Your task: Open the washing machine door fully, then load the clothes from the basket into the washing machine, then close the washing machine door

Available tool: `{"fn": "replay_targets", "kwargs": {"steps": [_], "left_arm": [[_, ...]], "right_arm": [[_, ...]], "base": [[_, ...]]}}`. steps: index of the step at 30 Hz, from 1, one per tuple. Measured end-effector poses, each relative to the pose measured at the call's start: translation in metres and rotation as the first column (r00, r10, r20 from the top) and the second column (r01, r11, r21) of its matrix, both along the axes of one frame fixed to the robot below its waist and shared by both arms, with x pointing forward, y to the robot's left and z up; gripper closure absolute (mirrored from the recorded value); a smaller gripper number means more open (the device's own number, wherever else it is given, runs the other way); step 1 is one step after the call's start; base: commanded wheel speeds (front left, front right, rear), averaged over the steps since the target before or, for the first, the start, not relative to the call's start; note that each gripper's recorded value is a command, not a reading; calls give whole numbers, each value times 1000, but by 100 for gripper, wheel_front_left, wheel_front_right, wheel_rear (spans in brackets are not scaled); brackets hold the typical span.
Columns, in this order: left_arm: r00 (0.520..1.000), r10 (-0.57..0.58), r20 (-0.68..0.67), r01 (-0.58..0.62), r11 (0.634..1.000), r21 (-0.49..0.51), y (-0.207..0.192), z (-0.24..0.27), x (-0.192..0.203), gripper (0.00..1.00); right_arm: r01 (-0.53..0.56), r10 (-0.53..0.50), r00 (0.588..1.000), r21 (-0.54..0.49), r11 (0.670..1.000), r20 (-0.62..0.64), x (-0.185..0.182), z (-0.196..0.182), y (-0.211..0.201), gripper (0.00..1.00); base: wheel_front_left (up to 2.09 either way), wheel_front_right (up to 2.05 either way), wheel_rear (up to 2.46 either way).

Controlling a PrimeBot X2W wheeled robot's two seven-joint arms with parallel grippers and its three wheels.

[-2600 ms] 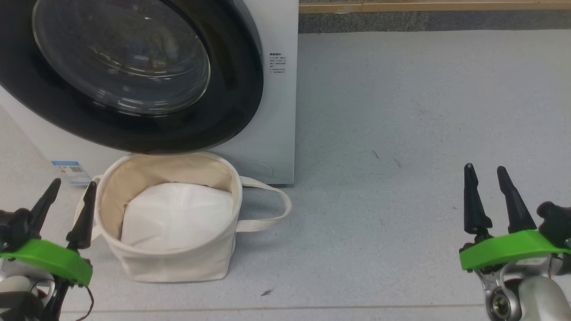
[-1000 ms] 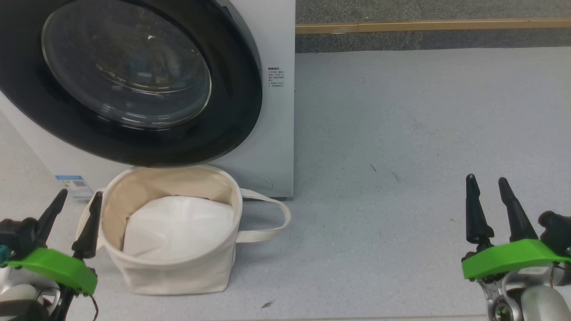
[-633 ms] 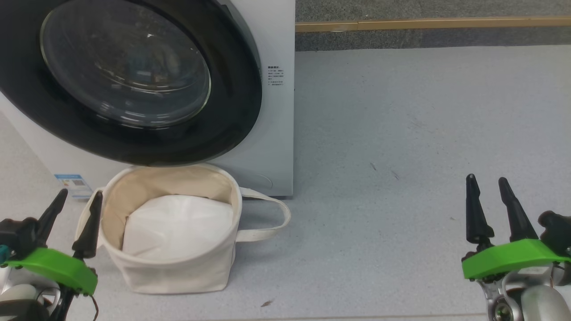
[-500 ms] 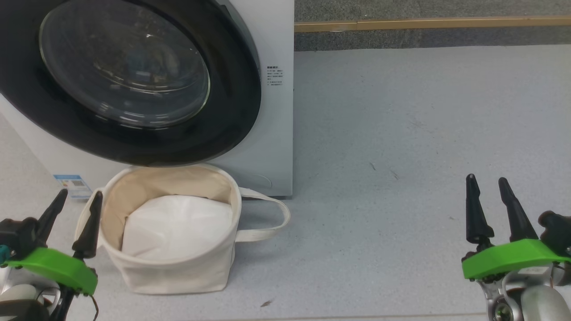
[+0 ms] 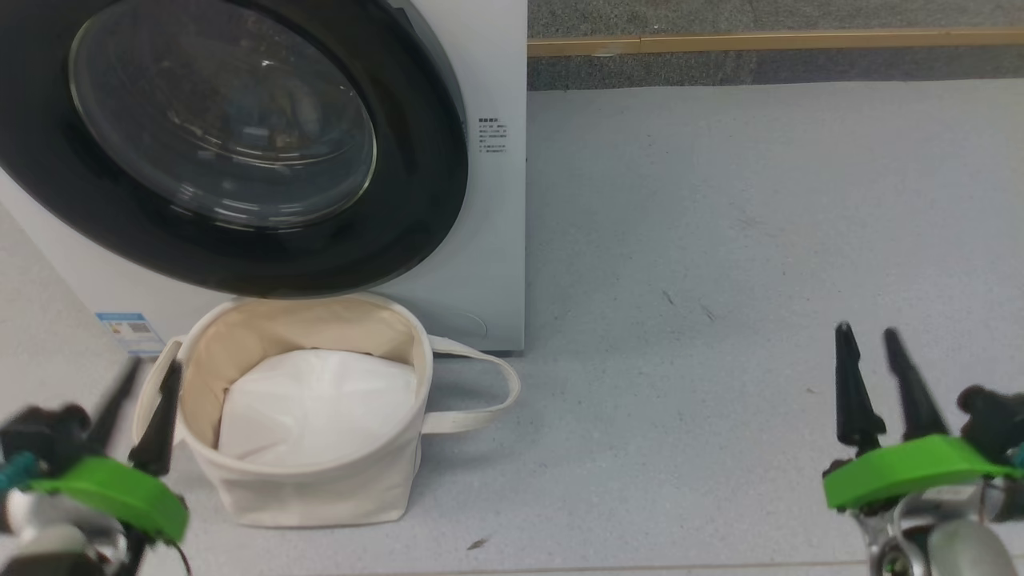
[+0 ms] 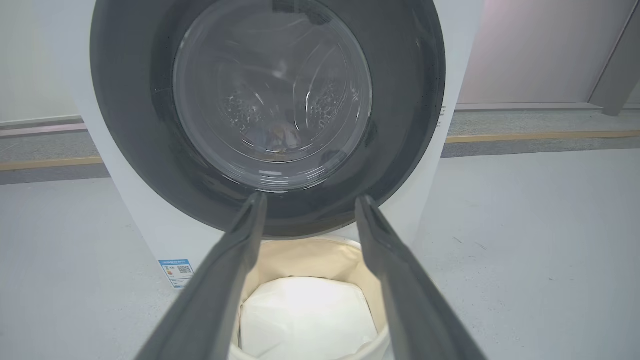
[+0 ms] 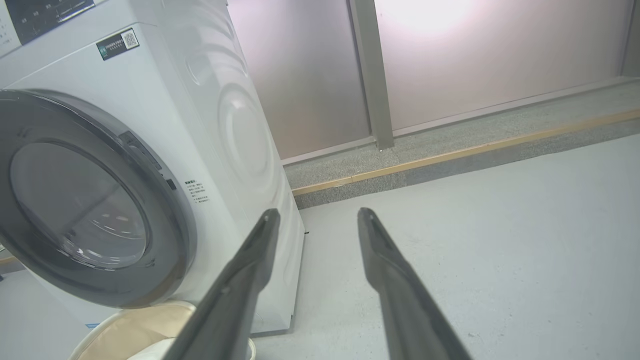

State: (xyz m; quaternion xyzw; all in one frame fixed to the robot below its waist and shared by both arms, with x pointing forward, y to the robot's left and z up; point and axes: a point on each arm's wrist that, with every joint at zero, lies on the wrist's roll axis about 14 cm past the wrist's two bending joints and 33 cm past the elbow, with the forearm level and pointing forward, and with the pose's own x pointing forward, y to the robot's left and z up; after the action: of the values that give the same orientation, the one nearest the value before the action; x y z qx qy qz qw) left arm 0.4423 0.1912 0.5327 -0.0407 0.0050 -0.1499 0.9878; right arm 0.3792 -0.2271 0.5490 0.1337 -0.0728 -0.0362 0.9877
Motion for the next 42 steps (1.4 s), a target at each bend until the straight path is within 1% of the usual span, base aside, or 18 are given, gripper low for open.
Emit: {"fn": "replay_targets", "kwargs": {"steps": [3,4,6,8,12,17,26,37,42], "left_arm": [[996,-13,-88,11,1000,-22,-13,-34,-15,100],[996,-13,-88,11,1000,-22,-13,-34,-15,100],[988,-25,-151,20,999,-37,-21,-57,-29,100],[983,-24,-183,13,998,-59,-23,-66,-36,100],[985,1,-175,-18,995,-96,-18,-60,-31,100],[982,7,-189,-35,989,-146,-20,-59,-31,100],[979,26,-200,-76,967,-244,-20,-53,-28,100],[971,42,-237,-126,926,-355,-20,-54,-31,100],[966,48,-253,-154,896,-417,-21,-53,-32,100]], "right_arm": [[0,2,997,19,1000,-83,-7,-28,2,100],[0,2,997,19,1000,-83,-7,-28,2,100],[2,2,991,32,999,-135,-14,-46,3,100],[5,3,988,54,999,-152,-16,-52,3,100],[6,8,989,96,995,-147,-15,-51,3,100],[9,11,990,145,989,-142,-15,-52,3,100],[12,21,990,235,972,-139,-14,-53,4,100],[15,34,990,343,939,-137,-13,-55,5,100],[16,41,990,401,916,-134,-12,-56,6,100]], "base": [[0,0,0],[0,0,0],[0,0,0],[0,0,0],[0,0,0],[0,0,0],[0,0,0],[0,0,0],[0,0,0]]}}
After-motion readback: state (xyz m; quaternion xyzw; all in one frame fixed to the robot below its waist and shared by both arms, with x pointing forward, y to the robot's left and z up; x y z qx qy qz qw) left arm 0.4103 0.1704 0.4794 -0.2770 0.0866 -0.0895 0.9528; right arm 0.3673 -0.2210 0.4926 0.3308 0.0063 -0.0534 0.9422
